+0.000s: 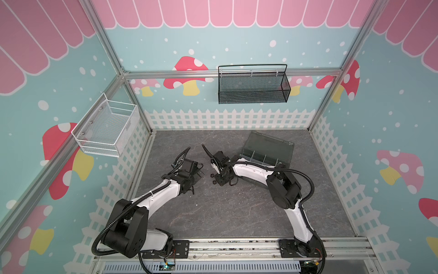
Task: Sort the screws and nuts into containers
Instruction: Pick up the nut from the center of the table, then place the nut into the container.
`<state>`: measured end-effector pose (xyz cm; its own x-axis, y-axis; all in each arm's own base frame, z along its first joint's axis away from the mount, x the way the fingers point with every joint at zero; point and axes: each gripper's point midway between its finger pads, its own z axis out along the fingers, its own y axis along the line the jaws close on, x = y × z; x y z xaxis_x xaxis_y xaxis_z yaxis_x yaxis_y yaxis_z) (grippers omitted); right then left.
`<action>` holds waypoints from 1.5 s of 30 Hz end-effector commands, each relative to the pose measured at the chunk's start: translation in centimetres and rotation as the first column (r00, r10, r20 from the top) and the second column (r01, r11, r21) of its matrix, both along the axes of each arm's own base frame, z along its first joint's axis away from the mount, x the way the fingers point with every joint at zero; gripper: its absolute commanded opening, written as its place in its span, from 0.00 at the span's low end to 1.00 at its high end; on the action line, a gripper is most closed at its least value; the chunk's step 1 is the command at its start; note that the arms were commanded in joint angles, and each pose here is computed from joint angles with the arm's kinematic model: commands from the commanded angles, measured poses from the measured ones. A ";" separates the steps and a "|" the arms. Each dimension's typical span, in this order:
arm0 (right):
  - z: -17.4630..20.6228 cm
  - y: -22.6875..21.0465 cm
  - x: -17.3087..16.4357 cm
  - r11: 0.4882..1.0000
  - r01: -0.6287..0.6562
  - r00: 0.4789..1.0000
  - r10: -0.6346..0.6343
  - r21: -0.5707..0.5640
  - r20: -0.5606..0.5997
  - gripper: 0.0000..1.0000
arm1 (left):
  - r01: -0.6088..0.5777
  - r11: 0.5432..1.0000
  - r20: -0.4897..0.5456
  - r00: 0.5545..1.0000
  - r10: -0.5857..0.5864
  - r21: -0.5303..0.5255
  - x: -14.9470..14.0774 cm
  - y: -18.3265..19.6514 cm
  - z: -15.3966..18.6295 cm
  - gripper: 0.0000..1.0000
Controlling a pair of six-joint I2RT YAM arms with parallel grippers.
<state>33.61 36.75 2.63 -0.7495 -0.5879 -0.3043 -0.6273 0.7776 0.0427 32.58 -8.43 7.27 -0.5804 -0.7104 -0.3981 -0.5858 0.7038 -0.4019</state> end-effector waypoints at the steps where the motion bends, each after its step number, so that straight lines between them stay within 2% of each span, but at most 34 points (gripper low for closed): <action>1: -0.6 0.1 -0.1 1.000 -0.012 1.000 0.011 -0.021 -0.022 0.37 | -0.028 0.999 0.019 0.999 0.029 -0.016 0.1 0.3 0.2 1.00; 2: -0.7 0.0 -0.1 1.000 -0.012 1.000 0.011 -0.024 -0.024 0.34 | -0.027 0.999 0.019 0.999 0.028 -0.016 0.1 0.3 0.3 1.00; 6: -1.0 -0.2 -0.2 0.999 -0.017 0.999 0.015 -0.035 -0.034 0.32 | -0.029 0.999 0.026 0.999 0.029 -0.017 0.2 0.4 0.5 1.00; 9: -1.1 -0.3 -0.3 0.999 -0.021 0.999 0.019 -0.042 -0.038 0.27 | -0.029 0.999 0.028 0.999 0.029 -0.019 0.3 0.4 0.5 1.00; 15: -0.5 -0.6 -0.3 0.998 -0.025 0.999 0.024 -0.050 -0.026 0.13 | -0.026 1.000 0.020 0.999 0.026 -0.017 0.1 0.4 0.2 1.00; 24: 3.6 -0.6 0.1 1.000 -0.007 0.999 0.006 0.014 0.051 0.01 | -0.032 0.999 0.026 0.999 0.032 -0.019 -0.1 0.6 0.4 1.00; 29: 6.7 -1.4 0.5 0.998 0.028 0.993 -0.033 0.050 0.114 0.00 | -0.032 0.999 0.030 0.999 0.033 -0.016 -0.1 0.7 0.5 1.00; 37: 11.9 -7.2 2.0 0.976 0.172 0.961 -0.195 0.132 0.195 0.00 | -0.017 1.000 0.043 0.999 0.017 -0.006 0.2 0.5 1.0 1.00; 45: 12.4 -17.5 3.0 0.903 0.382 0.893 -0.415 0.196 0.175 0.00 | 0.022 0.999 0.060 0.998 -0.025 0.050 0.6 -0.4 2.2 1.00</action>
